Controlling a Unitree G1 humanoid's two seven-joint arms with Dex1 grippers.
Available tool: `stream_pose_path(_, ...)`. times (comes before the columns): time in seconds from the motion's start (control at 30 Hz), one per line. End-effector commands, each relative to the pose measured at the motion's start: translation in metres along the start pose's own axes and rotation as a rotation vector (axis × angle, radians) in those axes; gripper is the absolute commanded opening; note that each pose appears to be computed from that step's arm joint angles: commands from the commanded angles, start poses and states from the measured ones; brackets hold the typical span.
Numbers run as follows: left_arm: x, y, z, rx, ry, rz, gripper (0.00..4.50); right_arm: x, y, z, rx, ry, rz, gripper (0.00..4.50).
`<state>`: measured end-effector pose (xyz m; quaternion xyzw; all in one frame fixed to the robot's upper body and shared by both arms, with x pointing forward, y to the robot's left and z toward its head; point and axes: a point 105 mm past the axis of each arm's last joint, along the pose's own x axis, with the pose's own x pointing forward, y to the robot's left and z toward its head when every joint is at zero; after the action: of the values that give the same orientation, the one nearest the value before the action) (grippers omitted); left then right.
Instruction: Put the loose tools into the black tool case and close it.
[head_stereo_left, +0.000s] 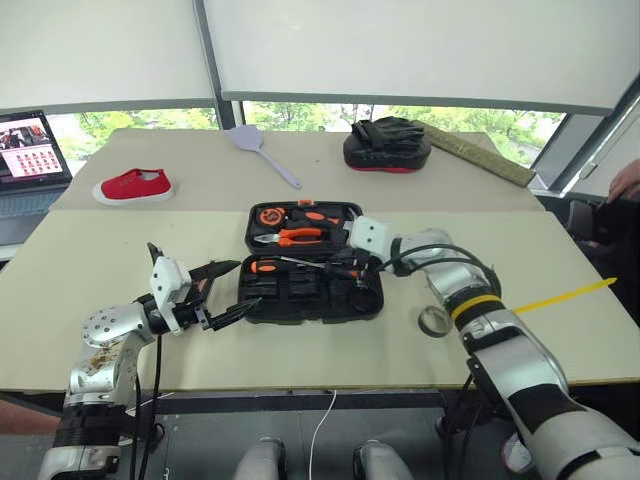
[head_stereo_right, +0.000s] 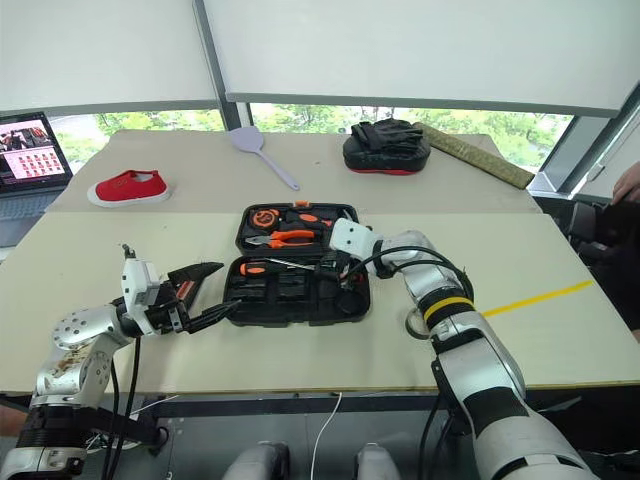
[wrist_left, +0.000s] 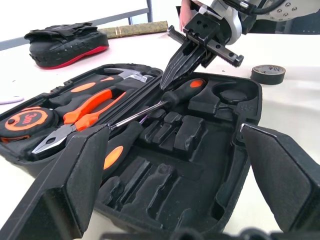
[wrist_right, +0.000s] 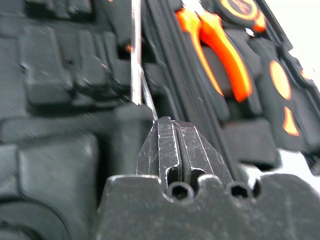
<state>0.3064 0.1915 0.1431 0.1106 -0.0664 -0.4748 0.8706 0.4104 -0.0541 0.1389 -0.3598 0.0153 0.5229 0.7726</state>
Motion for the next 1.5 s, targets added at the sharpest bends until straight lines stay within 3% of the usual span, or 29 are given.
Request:
stream_pose_path(0.03,0.0,0.002,0.01,0.047,-0.011,-0.002,4.5,0.002,0.009,0.002,-0.021,-0.036,0.031,0.05)
stream_pose_path(0.33,-0.002,0.001,0.009,0.046,-0.006,0.002,4.5,-0.005,0.011,0.005,-0.064,-0.053,0.017,0.05)
stream_pose_path(0.53,-0.002,0.002,0.008,0.046,-0.001,0.004,4.5,-0.007,0.007,0.021,0.023,-0.168,-0.026,0.05)
stream_pose_path(1.03,-0.004,0.003,0.005,0.052,0.029,0.008,4.5,0.006,0.037,-0.038,0.184,0.081,0.053,0.05)
stream_pose_path(1.13,-0.005,0.004,0.004,0.051,0.036,0.013,4.5,0.008,0.038,-0.039,0.174,0.099,0.059,0.05)
stream_pose_path(1.37,-0.028,0.017,0.006,-0.008,0.015,0.133,4.5,-0.008,0.009,0.011,0.134,-0.19,-0.081,0.05)
stream_pose_path(1.5,-0.083,0.036,0.01,0.014,0.016,0.364,4.5,-0.049,0.009,0.031,0.125,-0.378,-0.091,1.18)
